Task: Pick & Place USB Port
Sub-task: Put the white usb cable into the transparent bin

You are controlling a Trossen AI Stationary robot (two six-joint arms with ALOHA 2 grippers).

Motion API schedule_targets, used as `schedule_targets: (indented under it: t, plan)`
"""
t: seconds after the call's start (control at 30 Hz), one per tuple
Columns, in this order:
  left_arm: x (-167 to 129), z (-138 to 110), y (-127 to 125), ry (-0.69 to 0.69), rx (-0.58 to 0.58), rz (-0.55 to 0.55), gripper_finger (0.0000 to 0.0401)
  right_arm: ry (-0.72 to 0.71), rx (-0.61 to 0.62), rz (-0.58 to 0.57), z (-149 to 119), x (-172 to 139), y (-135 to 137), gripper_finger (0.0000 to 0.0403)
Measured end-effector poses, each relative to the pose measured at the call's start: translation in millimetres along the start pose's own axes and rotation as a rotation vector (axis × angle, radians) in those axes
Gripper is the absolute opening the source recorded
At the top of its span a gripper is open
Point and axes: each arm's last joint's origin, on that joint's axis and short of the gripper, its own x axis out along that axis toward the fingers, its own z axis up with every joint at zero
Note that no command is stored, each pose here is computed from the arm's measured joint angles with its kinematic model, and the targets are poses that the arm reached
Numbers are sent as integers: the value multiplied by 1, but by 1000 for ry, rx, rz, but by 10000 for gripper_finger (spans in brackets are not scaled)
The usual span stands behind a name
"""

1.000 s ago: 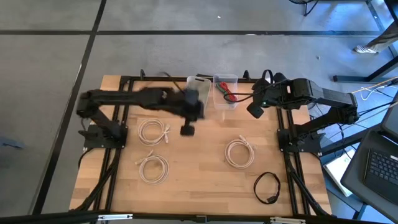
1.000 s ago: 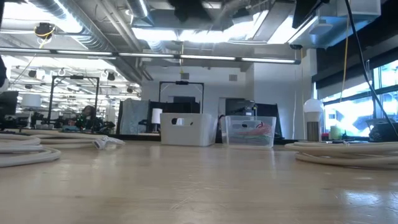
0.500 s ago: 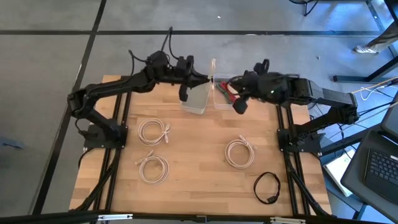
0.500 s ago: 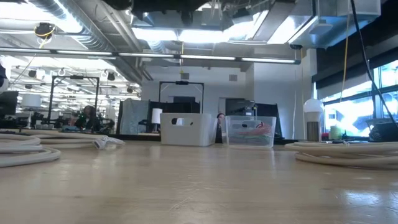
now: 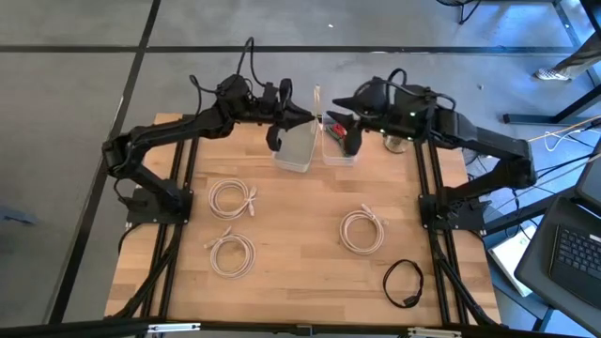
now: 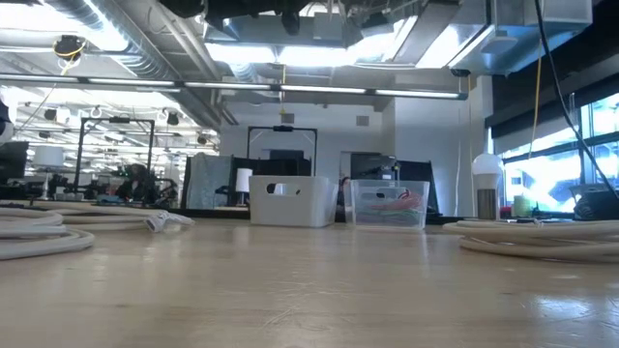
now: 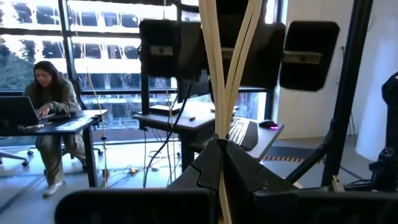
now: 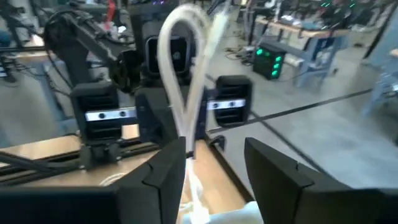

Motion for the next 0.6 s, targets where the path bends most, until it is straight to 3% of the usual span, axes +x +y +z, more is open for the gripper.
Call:
schedule_targets:
  t: [0.3, 0.6]
  plan:
    - [-2, 0, 3, 3, 1, -11, 3, 16, 10, 71, -11, 35, 9, 164]
    - [-2, -1, 2, 12, -11, -38, 3, -44, -75, 80, -12, 54, 13, 136]
